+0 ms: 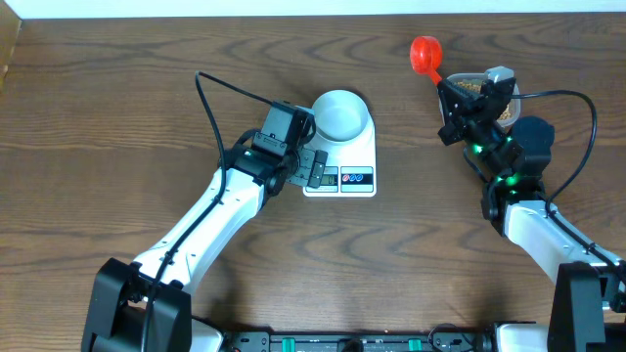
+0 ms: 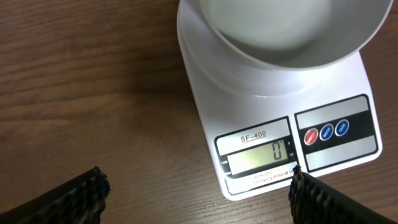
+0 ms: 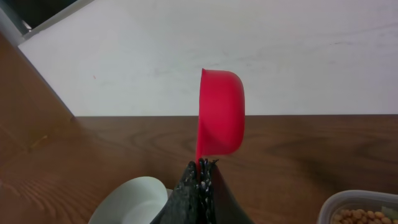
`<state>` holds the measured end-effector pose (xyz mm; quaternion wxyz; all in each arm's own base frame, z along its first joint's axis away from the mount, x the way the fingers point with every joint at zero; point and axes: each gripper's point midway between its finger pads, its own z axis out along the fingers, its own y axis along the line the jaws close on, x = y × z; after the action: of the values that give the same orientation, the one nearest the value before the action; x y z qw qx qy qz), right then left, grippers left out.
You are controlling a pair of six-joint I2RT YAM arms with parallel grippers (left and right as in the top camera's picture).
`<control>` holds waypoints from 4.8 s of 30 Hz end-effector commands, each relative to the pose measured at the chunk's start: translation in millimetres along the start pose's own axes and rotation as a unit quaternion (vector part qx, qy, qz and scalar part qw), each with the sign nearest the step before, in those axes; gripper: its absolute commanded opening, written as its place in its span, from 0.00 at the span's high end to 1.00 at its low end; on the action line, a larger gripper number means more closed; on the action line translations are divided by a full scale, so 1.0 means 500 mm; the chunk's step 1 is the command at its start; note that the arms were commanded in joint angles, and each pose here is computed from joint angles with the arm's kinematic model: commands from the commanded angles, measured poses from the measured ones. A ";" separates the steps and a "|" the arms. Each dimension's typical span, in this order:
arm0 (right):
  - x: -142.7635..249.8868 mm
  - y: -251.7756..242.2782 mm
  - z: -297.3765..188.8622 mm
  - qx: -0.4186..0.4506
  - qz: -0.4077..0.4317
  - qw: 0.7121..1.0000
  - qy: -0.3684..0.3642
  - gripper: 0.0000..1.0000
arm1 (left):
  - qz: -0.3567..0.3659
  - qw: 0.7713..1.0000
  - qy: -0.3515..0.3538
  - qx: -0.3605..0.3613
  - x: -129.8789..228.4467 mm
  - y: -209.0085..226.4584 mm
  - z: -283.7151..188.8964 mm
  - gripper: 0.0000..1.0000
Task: Scoop item into bowl and weigh 50g on scale
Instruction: 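Move the left gripper back to view the scale display reading zero, then withdraw the left gripper away from the scale toward the left, then tilt the red scoop with the right gripper and lower it over the soybean tub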
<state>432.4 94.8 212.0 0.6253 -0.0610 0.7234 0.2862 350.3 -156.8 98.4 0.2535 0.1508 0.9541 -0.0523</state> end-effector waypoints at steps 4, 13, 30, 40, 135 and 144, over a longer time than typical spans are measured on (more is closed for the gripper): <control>-0.015 0.006 0.006 -0.005 -0.014 1.000 -0.007 0.99 | 0.044 0.996 0.024 0.069 0.022 -0.027 -0.035 0.05; -0.014 0.006 0.006 -0.005 -0.014 1.000 -0.007 0.99 | 0.135 0.977 -0.003 0.163 0.053 -0.031 -0.168 0.05; -0.016 0.000 0.006 0.003 -0.014 1.000 -0.010 0.99 | 0.296 0.937 -0.058 0.176 0.060 -0.047 -0.228 0.05; -0.016 0.001 0.006 0.002 -0.014 1.000 -0.010 0.99 | 0.327 0.915 -0.034 0.232 0.108 -0.076 -0.243 0.05; -0.034 0.062 -0.044 -0.158 0.049 0.986 0.017 0.99 | 0.301 0.922 -0.071 0.233 0.079 0.020 -0.297 0.05; -0.034 0.064 -0.045 -0.160 0.049 0.986 0.018 0.99 | 0.303 0.922 -0.075 0.229 0.074 0.022 -0.296 0.05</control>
<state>400.0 107.6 233.4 0.5757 -0.1265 0.6863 0.4261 250.7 -111.7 203.4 0.2808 0.4774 0.8069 -0.2055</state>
